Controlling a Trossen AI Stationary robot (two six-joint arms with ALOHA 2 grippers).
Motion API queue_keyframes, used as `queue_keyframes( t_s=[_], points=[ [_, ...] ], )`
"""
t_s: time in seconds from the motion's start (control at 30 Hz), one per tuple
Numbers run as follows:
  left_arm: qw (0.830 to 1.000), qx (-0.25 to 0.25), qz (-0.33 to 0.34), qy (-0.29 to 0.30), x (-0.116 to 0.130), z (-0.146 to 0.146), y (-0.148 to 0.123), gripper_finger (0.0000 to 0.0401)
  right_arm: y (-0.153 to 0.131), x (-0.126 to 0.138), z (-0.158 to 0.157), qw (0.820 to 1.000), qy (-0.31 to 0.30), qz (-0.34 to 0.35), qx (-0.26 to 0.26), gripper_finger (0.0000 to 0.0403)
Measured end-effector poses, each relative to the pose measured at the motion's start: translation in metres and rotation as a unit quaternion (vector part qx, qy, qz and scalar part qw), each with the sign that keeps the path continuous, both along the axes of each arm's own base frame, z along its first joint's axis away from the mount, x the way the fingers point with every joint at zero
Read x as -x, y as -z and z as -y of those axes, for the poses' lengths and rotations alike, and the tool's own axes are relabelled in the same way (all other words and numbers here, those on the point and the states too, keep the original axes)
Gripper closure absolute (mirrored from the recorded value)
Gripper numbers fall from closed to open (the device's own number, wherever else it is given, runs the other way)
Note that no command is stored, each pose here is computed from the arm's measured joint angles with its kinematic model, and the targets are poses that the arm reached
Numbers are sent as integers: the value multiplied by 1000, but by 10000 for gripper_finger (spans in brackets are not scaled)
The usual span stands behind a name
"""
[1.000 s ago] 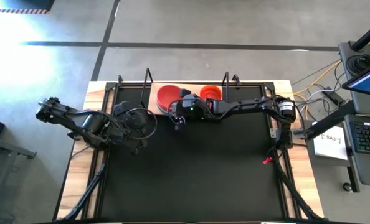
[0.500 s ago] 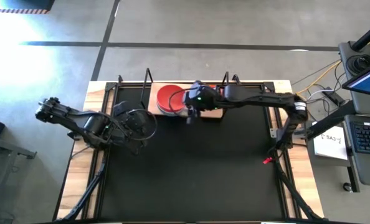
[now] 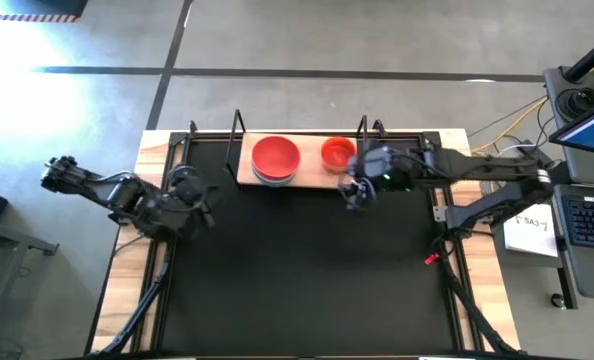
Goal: Place and stack bowls onto a shelf
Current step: Return to Home Position
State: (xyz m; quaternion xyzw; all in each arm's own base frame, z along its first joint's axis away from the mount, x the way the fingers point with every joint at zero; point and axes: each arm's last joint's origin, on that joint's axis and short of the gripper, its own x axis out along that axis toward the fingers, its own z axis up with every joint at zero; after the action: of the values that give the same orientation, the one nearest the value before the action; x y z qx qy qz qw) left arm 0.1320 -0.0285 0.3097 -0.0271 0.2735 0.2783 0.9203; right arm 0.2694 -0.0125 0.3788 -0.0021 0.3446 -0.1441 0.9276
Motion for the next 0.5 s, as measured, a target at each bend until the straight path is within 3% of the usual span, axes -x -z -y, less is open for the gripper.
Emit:
queue_keyframes(
  t_s=[0.23, 0.5],
  points=[
    [997, 18, 80, 11, 25, -10, 33, 271, 44, 45, -17, 998, 26, 51, -41, 232],
    [980, 38, 190, 38, 28, -10, 75, 271, 94, 75, -28, 990, 50, 112, -64, 232]
  ],
)
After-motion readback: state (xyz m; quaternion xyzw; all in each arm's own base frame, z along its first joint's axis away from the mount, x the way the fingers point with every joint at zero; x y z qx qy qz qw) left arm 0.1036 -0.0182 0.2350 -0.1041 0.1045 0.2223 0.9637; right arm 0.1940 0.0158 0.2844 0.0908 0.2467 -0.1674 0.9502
